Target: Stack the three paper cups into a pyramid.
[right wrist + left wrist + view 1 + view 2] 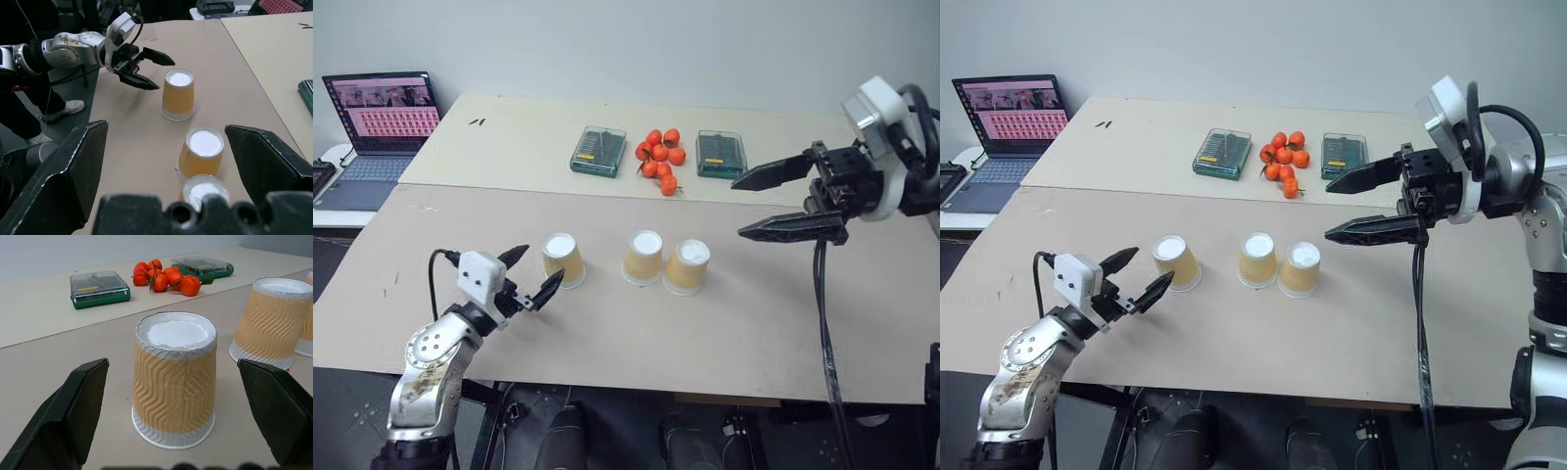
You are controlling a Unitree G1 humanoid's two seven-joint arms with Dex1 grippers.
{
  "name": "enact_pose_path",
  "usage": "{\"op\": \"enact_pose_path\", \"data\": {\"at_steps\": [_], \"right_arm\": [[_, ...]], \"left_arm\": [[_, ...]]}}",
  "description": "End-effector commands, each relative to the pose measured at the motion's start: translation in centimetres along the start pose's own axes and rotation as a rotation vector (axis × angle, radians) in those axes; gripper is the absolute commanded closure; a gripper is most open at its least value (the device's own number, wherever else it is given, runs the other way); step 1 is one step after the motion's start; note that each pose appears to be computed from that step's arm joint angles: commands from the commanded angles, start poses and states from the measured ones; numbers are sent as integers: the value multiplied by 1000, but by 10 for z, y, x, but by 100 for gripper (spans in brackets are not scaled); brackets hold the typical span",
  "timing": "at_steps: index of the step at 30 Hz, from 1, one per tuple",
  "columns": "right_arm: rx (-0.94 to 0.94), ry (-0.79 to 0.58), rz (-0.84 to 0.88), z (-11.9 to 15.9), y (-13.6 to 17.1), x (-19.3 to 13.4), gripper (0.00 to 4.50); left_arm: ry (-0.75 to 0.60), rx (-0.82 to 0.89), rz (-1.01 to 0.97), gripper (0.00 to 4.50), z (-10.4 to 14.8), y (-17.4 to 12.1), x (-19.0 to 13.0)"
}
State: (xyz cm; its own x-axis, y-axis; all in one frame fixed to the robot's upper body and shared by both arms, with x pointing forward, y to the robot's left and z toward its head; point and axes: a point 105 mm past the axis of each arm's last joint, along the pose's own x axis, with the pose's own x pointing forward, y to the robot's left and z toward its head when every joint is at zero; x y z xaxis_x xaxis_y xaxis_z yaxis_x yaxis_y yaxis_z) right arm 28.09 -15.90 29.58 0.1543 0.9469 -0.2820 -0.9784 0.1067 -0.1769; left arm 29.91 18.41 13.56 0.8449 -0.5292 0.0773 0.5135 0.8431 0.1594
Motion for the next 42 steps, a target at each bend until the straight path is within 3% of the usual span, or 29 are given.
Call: {"op": "enact_pose_path", "data": {"at_steps": [1,8,10,12,19,24,27,31,37,42], "right_arm": [[-47,-9,-28,15,9,-9,4],[-51,20,-92,17,13,-18,4],[-53,24,-108,17,13,-19,0],[-59,27,-126,17,13,-21,0],[-65,23,-155,16,12,-22,0],[-66,18,-172,13,11,-22,0],[-60,7,-186,9,13,-21,0],[-60,-2,-214,6,15,-23,0],[-50,-25,-262,-1,20,-23,0],[-25,-41,-295,-9,31,-22,0]], "left_arm": [[-56,28,-14,0,8,-3,10],[-115,-10,-56,0,15,-2,37],[-122,-21,-65,41,16,-1,43],[-114,-22,-70,114,15,0,48],[-120,-28,-59,114,20,10,50],[-176,26,-49,114,54,24,63],[-257,75,-90,114,107,31,84],[-291,102,-132,114,139,26,96],[-312,13,-385,114,178,-20,117],[-267,9,-585,114,180,-59,128]]}}
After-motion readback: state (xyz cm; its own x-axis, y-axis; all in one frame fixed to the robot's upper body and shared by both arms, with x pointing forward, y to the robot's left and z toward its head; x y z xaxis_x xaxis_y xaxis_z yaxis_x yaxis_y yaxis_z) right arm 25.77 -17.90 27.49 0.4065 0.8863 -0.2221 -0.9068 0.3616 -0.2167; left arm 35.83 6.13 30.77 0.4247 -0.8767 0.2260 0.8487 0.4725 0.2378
